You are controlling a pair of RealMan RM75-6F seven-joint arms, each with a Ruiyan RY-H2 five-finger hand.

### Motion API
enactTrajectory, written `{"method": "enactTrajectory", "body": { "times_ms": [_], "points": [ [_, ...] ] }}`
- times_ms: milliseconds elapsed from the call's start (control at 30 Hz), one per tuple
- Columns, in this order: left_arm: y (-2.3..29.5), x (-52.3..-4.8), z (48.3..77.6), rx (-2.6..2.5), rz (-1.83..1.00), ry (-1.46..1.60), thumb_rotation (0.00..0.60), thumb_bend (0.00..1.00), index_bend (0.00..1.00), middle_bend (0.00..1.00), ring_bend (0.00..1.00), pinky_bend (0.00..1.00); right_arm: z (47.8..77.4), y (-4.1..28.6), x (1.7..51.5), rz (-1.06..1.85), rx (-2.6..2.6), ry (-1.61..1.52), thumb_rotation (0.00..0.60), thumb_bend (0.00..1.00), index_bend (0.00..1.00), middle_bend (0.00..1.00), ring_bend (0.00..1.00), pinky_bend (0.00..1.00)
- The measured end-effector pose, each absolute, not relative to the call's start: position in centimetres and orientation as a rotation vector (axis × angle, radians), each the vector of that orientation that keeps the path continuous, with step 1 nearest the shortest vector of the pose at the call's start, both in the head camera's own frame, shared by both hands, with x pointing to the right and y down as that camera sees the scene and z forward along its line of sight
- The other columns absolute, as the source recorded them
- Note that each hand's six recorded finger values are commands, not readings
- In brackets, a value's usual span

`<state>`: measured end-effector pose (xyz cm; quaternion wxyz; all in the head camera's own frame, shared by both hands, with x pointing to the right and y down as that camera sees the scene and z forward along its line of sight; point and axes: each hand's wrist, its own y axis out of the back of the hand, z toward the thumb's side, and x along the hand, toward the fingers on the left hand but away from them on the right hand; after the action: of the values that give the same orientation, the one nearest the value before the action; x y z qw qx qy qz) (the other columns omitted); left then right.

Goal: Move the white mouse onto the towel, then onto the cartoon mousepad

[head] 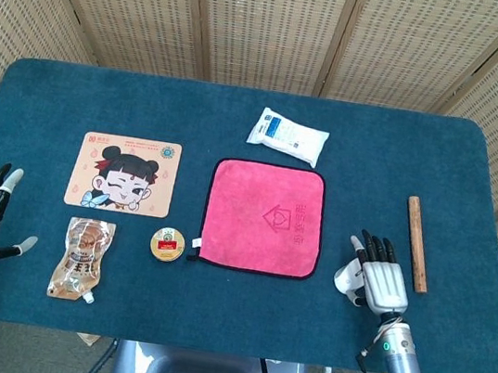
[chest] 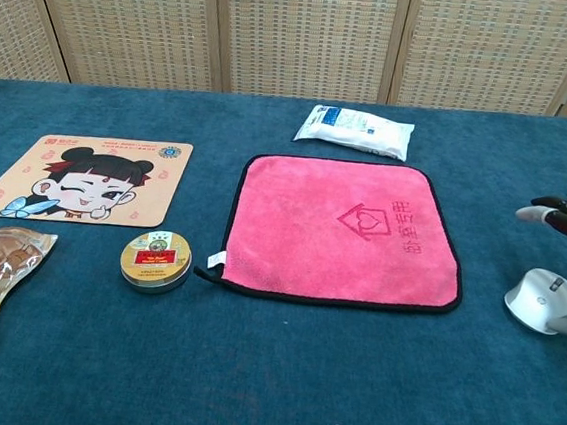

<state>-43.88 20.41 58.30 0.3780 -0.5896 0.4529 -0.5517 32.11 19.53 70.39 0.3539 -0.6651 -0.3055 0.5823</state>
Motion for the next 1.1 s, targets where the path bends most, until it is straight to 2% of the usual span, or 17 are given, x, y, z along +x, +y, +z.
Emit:
{"method": "enactTrajectory", "body": {
  "times_ms": [633, 900, 1100],
  "points": [
    [20.3, -44.0, 58.4, -1.517, -1.413, 1.159, 0.600, 0.00, 0.00, 0.00, 0.00, 0.00, 70.3, 18.6, 30.9, 1.492, -1.704, -0.765, 0.600, 0.05, 0.01, 0.00, 0.00, 0.00],
    [20.4, -43.8, 58.1, -1.522, -1.400, 1.162, 0.600, 0.00, 0.00, 0.00, 0.00, 0.00, 68.9, 18.3, 31.6, 1.531, -1.661, -0.726, 0.600, 0.05, 0.13, 0.00, 0.00, 0.00],
    [20.5, -43.6, 58.1, -1.526, -1.392, 1.156, 0.600, 0.00, 0.00, 0.00, 0.00, 0.00, 68.3, 18.1, 31.9, 1.593, -1.642, -0.645, 0.600, 0.08, 0.17, 0.00, 0.00, 0.00]
  ]
}}
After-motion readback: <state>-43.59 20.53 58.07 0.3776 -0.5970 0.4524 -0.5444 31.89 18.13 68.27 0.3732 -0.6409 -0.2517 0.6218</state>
